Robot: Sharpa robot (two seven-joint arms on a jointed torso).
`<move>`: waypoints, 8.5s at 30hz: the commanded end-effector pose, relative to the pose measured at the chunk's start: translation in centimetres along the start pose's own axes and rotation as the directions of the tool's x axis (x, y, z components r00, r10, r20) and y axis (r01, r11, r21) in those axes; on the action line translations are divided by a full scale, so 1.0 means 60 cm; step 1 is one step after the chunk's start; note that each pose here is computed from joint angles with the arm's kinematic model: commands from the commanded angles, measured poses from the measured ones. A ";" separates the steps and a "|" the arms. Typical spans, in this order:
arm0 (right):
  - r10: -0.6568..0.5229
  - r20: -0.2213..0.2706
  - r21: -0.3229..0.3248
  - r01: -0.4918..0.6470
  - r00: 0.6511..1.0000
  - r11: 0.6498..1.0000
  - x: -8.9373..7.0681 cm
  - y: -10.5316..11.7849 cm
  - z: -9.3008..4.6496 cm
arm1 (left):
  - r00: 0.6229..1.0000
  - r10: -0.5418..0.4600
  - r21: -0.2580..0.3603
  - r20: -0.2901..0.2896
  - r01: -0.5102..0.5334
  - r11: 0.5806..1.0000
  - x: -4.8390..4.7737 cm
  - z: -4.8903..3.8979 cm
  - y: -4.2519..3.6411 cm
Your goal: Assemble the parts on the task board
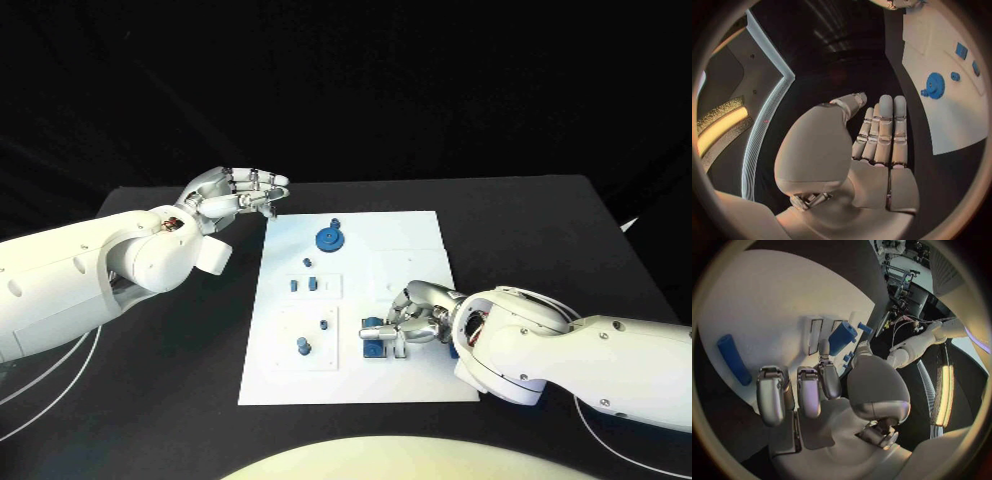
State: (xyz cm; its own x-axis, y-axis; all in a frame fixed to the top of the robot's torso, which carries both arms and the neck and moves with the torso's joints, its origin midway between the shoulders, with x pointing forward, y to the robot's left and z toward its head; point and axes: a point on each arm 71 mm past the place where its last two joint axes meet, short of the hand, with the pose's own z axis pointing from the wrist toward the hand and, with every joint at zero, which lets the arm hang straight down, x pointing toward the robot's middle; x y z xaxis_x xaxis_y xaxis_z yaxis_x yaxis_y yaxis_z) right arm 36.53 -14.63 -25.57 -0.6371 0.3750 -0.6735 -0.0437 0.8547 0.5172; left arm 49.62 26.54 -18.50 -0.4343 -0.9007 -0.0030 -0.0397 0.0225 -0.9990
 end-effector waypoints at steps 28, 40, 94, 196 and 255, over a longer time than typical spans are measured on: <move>-0.012 -0.059 -0.105 0.005 0.998 0.994 0.007 0.000 -0.027 | 1.000 -0.006 0.004 -0.010 0.006 1.000 0.000 -0.002 -0.002; -0.020 -0.037 -0.091 0.017 0.999 0.996 0.003 -0.004 -0.022 | 1.000 -0.005 0.003 -0.009 0.005 1.000 -0.001 -0.002 -0.002; 0.021 0.156 0.011 -0.023 0.988 1.000 -0.080 -0.080 -0.059 | 1.000 -0.004 0.023 -0.002 0.004 1.000 0.000 -0.001 -0.003; 0.067 0.010 0.070 -0.068 0.998 0.995 -0.009 -0.065 -0.047 | 1.000 -0.008 0.004 -0.016 0.009 1.000 0.002 -0.003 0.001; 0.049 -0.046 0.041 -0.047 0.998 0.998 0.003 -0.053 -0.032 | 1.000 0.001 -0.008 -0.023 -0.001 1.000 0.001 -0.005 0.002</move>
State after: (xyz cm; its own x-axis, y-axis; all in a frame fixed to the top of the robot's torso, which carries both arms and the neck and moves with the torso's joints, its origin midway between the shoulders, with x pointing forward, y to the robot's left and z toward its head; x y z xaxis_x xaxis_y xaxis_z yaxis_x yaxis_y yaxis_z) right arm 35.40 -18.32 -26.28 -0.6443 0.4309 -0.6318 0.0576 0.8512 0.5217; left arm 49.37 26.84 -18.70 -0.4393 -0.8984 -0.0042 -0.0515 0.0298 -0.9982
